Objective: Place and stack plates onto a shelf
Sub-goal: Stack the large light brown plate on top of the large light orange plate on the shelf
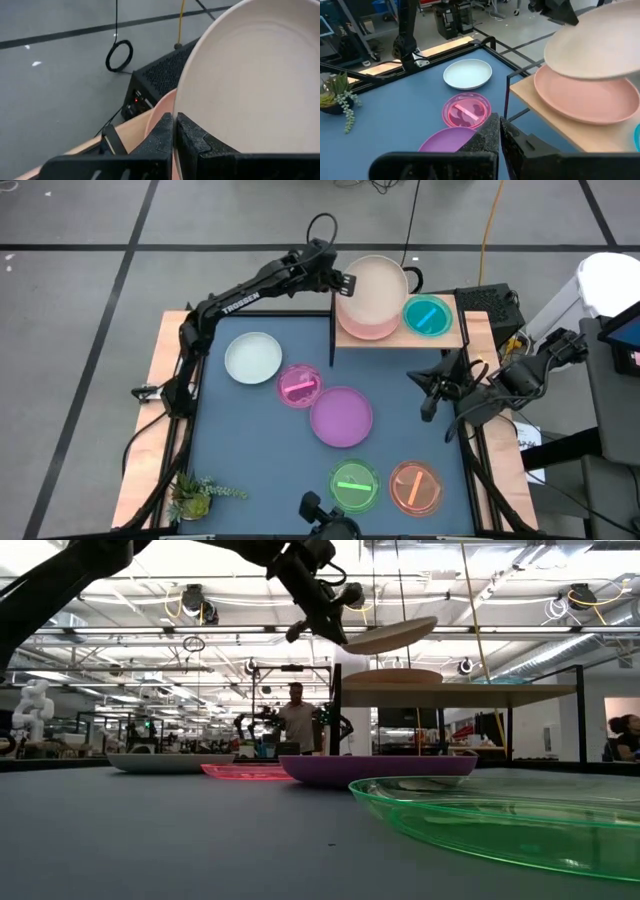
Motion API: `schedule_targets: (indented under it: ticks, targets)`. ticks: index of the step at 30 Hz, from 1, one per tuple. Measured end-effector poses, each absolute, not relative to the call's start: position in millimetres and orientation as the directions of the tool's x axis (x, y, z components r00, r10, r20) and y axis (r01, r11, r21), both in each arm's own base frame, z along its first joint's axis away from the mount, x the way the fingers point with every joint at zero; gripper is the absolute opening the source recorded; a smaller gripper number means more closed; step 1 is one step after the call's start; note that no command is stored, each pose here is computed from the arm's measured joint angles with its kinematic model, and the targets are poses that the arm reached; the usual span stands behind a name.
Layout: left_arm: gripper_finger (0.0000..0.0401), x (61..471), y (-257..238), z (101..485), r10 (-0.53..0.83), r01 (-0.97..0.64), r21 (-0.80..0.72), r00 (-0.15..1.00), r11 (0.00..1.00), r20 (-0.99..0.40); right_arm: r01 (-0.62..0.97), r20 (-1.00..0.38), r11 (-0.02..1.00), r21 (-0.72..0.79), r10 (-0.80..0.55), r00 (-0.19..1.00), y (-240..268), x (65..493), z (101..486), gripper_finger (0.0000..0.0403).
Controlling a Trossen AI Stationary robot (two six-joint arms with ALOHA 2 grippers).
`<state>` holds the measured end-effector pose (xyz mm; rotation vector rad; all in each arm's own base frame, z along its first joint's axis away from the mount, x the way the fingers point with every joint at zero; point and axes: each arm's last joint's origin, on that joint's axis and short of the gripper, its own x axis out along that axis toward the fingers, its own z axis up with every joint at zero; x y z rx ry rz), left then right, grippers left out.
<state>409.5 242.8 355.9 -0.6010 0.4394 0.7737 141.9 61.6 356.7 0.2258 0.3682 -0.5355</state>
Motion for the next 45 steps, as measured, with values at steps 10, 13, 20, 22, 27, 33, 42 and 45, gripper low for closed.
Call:
schedule_targets:
  ticks: [10, 13, 20, 22, 27, 33, 42, 45]
  targets:
    - [0.0014, 416, 244, 322, 0.428, -0.787, -0.323, 0.573, 0.525, -0.699, 0.538, -0.380, 0.823, 0.180, -0.446, 0.810, 67, 151, 337, 0.0000]
    - [0.0015, 416, 243, 323, 0.430, -0.785, -0.327, 0.578, 0.526, -0.694, 0.535, -0.373, 0.822, 0.196, -0.442, 0.816, 69, 153, 333, 0.0000]
    - [0.0017, 417, 243, 324, 0.420, -0.779, -0.344, 0.588, 0.524, -0.691, 0.533, -0.367, 0.821, 0.206, -0.440, 0.820, 69, 154, 331, 0.0000]
    - [0.0018, 417, 243, 324, 0.402, -0.771, -0.366, 0.600, 0.521, -0.692, 0.531, -0.367, 0.823, 0.200, -0.440, 0.820, 69, 154, 331, 0.0000]
    - [0.0018, 417, 242, 324, 0.392, -0.768, -0.380, 0.605, 0.515, -0.693, 0.528, -0.367, 0.829, 0.183, -0.441, 0.819, 69, 154, 331, 0.0000]
    - [0.0019, 417, 243, 323, 0.391, -0.767, -0.376, 0.605, 0.519, -0.694, 0.529, -0.367, 0.829, 0.181, -0.441, 0.819, 69, 154, 331, 0.0000]
    - [0.0047, 417, 243, 323, 0.390, -0.767, -0.375, 0.605, 0.521, -0.694, 0.530, -0.368, 0.829, 0.179, -0.443, 0.818, 69, 154, 331, 0.0000]
    - [0.0053, 417, 243, 323, 0.390, -0.767, -0.375, 0.605, 0.521, -0.694, 0.530, -0.368, 0.829, 0.179, -0.443, 0.818, 69, 154, 331, 0.0000]
